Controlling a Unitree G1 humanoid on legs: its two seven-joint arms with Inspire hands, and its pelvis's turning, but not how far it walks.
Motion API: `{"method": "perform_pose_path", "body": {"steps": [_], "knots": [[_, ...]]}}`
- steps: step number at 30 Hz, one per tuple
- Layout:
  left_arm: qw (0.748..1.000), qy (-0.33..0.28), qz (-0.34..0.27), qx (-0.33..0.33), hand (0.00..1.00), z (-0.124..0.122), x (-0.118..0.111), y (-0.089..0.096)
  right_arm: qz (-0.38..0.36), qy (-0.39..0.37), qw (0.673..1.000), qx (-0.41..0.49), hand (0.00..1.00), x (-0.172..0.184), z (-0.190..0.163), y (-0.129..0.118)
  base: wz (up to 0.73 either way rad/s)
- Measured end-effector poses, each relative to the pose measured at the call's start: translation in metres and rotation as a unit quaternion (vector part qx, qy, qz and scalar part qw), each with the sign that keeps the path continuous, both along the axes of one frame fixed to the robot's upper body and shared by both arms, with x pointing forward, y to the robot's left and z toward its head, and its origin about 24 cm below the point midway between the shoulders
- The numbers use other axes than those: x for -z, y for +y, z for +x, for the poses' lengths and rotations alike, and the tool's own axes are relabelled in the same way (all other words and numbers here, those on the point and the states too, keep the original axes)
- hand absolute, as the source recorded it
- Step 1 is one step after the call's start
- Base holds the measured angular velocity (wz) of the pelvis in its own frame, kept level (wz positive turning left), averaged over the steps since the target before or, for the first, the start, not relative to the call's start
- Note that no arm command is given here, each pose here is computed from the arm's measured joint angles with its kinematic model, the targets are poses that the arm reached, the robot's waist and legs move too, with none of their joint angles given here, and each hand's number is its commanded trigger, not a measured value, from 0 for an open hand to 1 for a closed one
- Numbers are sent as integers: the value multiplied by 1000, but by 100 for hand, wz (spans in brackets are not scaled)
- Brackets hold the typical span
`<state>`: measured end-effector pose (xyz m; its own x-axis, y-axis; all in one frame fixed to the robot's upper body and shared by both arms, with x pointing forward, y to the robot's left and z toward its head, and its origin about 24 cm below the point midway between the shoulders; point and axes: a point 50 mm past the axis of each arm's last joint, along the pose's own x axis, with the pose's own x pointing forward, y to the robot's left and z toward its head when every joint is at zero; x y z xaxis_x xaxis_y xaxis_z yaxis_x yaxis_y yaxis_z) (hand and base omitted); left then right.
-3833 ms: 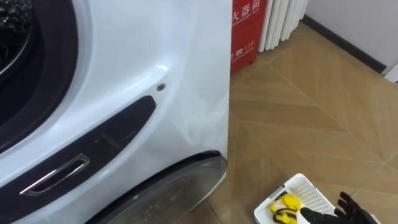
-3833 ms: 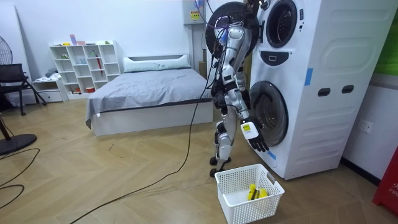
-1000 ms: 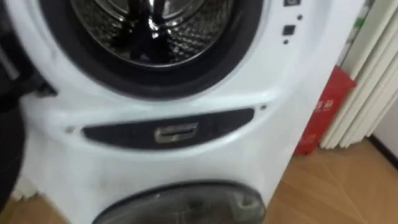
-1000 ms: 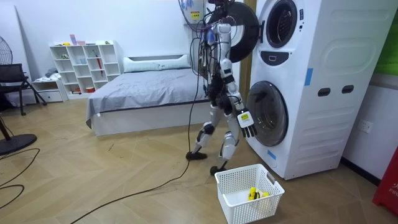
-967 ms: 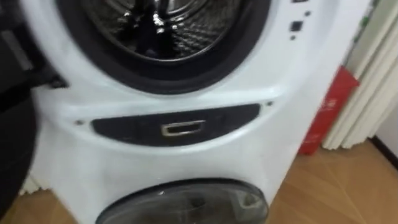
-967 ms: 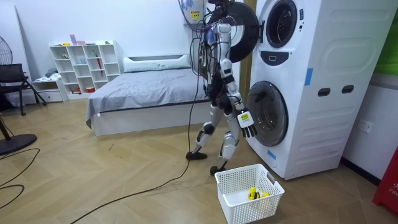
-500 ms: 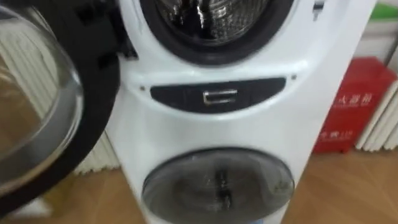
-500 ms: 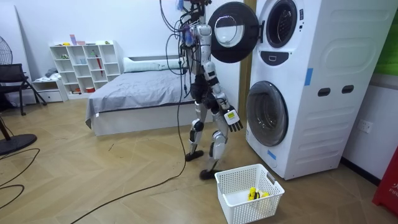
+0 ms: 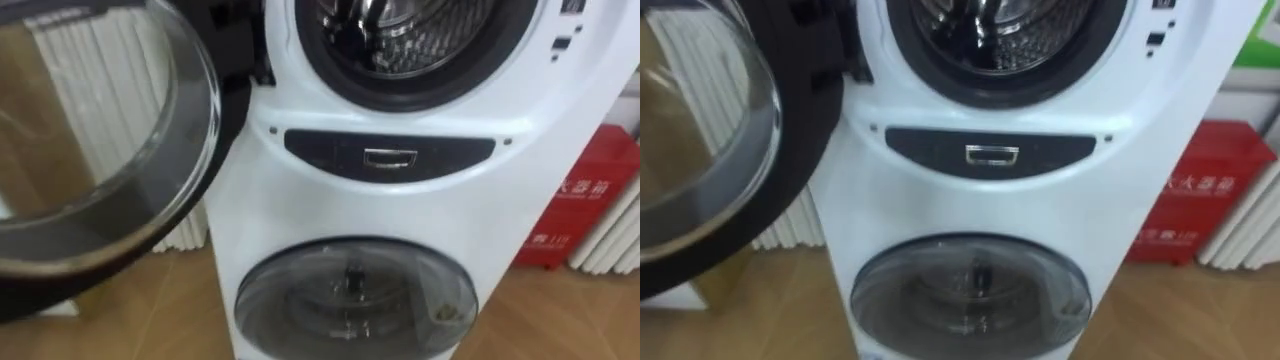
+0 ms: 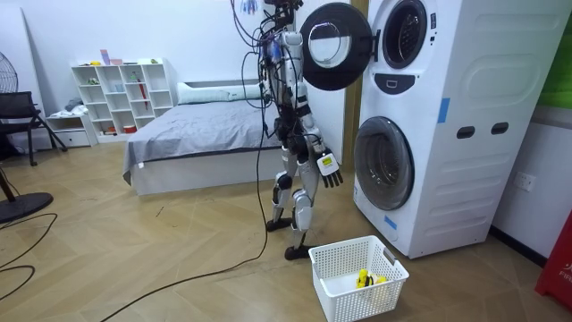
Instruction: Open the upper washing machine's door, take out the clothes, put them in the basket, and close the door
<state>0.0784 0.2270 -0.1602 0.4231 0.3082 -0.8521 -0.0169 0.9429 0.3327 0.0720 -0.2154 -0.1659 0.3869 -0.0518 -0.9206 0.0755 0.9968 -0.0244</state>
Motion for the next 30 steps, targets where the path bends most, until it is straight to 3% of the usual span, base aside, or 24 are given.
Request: {"method": "perform_pose_path", "body": {"steps": [13, 19, 24, 30], "knots": [[999, 3, 0, -39, 0, -15, 1, 5, 1, 3, 1000, -12, 0, 0, -2, -2, 1], [995, -1, -14, -102, 0, -20, 1, 10, 0, 6, 1000, -2, 0, 0, -5, -4, 8], [988, -12, 7, -153, 0, -23, -3, 28, -9, 5, 1000, 11, 0, -2, -10, -12, 0], [965, -79, 32, -250, 0, -1, -21, 70, -30, -10, 999, 26, 0, -8, -11, -32, -2]]}}
